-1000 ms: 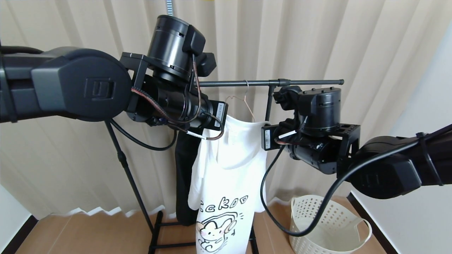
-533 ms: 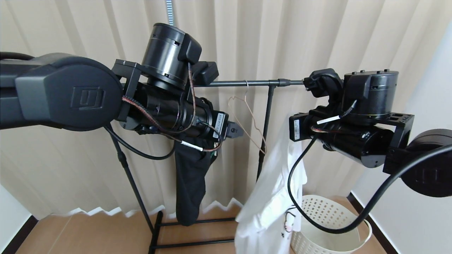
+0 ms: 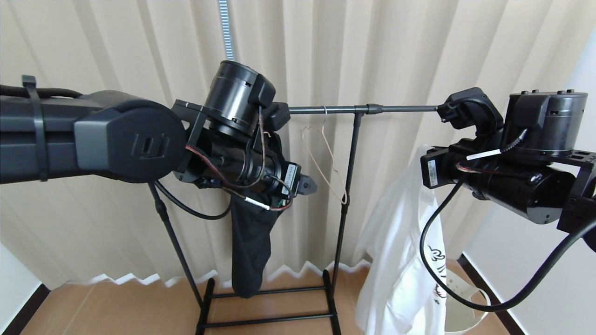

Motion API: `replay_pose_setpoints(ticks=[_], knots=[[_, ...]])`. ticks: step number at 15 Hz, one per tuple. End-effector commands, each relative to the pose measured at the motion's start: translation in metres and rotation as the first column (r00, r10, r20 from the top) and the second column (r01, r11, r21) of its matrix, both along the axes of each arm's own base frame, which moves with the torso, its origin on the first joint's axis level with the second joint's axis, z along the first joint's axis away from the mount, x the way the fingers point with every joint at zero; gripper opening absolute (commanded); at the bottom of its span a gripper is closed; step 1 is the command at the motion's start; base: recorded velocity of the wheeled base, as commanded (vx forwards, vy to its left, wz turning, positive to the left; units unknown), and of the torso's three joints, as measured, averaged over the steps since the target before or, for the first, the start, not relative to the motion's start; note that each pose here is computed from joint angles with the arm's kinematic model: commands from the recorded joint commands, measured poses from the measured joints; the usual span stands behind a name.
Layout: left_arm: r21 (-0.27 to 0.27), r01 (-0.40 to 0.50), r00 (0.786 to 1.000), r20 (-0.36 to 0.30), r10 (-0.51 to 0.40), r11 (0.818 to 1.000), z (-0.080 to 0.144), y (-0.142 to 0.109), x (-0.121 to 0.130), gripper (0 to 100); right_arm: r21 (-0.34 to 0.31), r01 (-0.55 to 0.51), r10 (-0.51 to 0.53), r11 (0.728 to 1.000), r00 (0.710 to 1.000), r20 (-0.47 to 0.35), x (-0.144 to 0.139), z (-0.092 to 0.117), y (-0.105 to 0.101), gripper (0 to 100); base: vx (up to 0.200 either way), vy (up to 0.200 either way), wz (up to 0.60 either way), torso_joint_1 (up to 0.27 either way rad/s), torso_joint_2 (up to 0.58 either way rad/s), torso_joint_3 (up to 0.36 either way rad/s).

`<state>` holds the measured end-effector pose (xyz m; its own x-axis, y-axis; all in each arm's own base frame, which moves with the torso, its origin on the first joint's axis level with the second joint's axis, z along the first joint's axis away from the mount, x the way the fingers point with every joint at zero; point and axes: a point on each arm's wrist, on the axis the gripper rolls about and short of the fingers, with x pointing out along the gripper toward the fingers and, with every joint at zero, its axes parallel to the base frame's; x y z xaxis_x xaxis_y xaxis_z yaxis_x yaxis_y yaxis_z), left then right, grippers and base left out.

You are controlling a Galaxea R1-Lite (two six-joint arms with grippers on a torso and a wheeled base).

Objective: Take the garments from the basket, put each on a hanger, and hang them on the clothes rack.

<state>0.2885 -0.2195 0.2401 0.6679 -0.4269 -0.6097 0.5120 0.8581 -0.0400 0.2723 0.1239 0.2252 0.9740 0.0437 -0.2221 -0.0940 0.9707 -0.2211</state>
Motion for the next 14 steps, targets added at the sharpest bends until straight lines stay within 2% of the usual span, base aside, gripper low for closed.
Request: replay_pose_setpoints(ticks=[1,3,6,9,11,14], knots=[[0.026,-0.007,1.0,-0.031,0.007,1.0,-0.015,-0.006,0.007,100,0.001,0.011,-0.011,1.0,1.0,0.004,0.002,0.001,-0.003,0,0.0,-0.2,0.0,0.002,0.01,0.002],[0.028,-0.008,0.999,-0.037,0.009,1.0,-0.018,-0.007,0.01,100,0.001,0.011,-0.011,1.0,1.0,0.004,0.002,0.001,-0.003,0,0.1,-0.2,0.0,-0.005,0.0,0.0],[0.035,-0.032,0.998,-0.053,0.034,0.999,-0.029,-0.015,0.021,100,-0.001,0.009,-0.009,1.0,1.0,0.0,0.001,0.0,-0.003,0,0.2,0.0,0.0,-0.001,0.0,0.001],[0.061,-0.113,0.992,-0.057,0.117,0.992,-0.046,-0.024,0.036,100,-0.002,0.009,-0.009,1.0,1.0,-0.002,0.001,-0.001,-0.003,0,0.2,0.0,0.0,0.009,0.0,0.001],[0.039,-0.133,0.989,-0.052,0.135,0.99,-0.047,-0.027,0.039,100,-0.002,0.011,-0.011,1.0,1.0,-0.001,0.0,-0.001,-0.003,0,0.0,0.0,0.0,0.0,0.0,0.0],[-0.002,-0.152,0.988,0.002,0.152,0.988,-0.056,-0.041,0.057,100,-0.002,0.009,-0.009,1.0,1.0,-0.002,0.0,-0.001,-0.003,0,0.0,0.0,0.0,0.0,0.0,0.0]])
